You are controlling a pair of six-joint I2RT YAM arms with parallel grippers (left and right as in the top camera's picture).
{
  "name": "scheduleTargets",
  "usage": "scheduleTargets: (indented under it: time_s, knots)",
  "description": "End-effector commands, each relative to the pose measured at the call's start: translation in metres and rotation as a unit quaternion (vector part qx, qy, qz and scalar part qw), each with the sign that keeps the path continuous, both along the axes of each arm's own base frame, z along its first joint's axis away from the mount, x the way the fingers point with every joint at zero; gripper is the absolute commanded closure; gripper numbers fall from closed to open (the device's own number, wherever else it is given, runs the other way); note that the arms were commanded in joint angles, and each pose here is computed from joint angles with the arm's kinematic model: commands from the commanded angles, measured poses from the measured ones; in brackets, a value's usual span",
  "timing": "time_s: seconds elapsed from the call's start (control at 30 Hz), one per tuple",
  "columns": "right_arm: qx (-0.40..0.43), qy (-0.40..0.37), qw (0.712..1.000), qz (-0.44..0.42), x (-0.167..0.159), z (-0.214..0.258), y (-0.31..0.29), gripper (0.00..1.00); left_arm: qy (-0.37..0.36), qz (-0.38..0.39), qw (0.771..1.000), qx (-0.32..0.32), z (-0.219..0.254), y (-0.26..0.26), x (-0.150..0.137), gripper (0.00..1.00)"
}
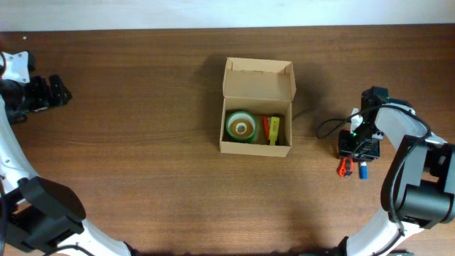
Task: Pack container
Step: 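Move the right gripper to the red box cutter and grasp it, then lift the red box cutter and carry it toward the box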
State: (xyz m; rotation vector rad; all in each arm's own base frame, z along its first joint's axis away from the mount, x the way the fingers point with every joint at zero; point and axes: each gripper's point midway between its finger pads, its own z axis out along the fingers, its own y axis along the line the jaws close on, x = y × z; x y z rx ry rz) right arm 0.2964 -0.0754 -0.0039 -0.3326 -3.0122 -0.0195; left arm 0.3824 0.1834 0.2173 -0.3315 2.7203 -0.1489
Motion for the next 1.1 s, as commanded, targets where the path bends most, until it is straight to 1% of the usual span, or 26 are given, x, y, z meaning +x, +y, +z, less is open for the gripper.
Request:
scheduleTargets:
  time_s: [0.0,0.03,0.07,0.2,0.27,0.4,0.5,0.73,0.9,1.0,1.07]
  knots:
    - [0.015,0.015,1.0,-0.006,-0.003,-0.015,0.009,0.77,-0.002,-0.007,1.0,-0.002,0.0,-0.002,0.0,0.0]
    - [0.015,0.016,1.0,-0.01,-0.003,-0.015,0.009,0.9,-0.002,-0.007,1.0,-0.002,0.0,-0.002,0.0,0.0]
    - [0.015,0.015,1.0,-0.01,-0.003,-0.015,0.009,0.96,-0.002,-0.008,1.0,-0.002,0.0,-0.002,0.0,0.0]
    - [0.016,0.016,1.0,-0.011,-0.003,-0.015,0.01,0.96,-0.002,-0.008,1.0,-0.002,0.0,-0.002,0.0,0.0]
    - [0.029,0.01,0.999,-0.013,-0.002,-0.013,0.014,0.96,-0.002,-0.008,1.0,-0.002,0.0,-0.002,0.0,0.0]
    - [0.047,-0.023,0.999,-0.014,0.01,0.002,0.021,0.96,-0.002,-0.007,1.0,-0.002,0.0,-0.002,0.0,0.0]
    - [0.055,-0.061,0.996,-0.013,0.024,0.026,0.023,0.96,-0.002,-0.008,1.0,-0.002,0.0,-0.002,0.0,0.0]
    - [0.047,-0.141,0.989,-0.006,0.057,0.104,0.02,0.96,-0.002,-0.008,1.0,-0.002,0.0,-0.002,0.0,0.0]
    - [0.037,-0.2,0.977,0.066,0.084,0.176,0.035,0.96,-0.002,-0.008,1.0,-0.002,0.0,-0.002,0.0,0.0]
    - [0.025,-0.257,0.958,0.121,0.105,0.224,0.052,0.96,-0.002,-0.008,1.0,-0.002,0.0,-0.002,0.0,0.0]
    - [0.018,-0.296,0.941,0.164,0.117,0.255,0.069,0.96,-0.002,-0.007,1.0,-0.002,0.0,-0.002,0.0,0.0]
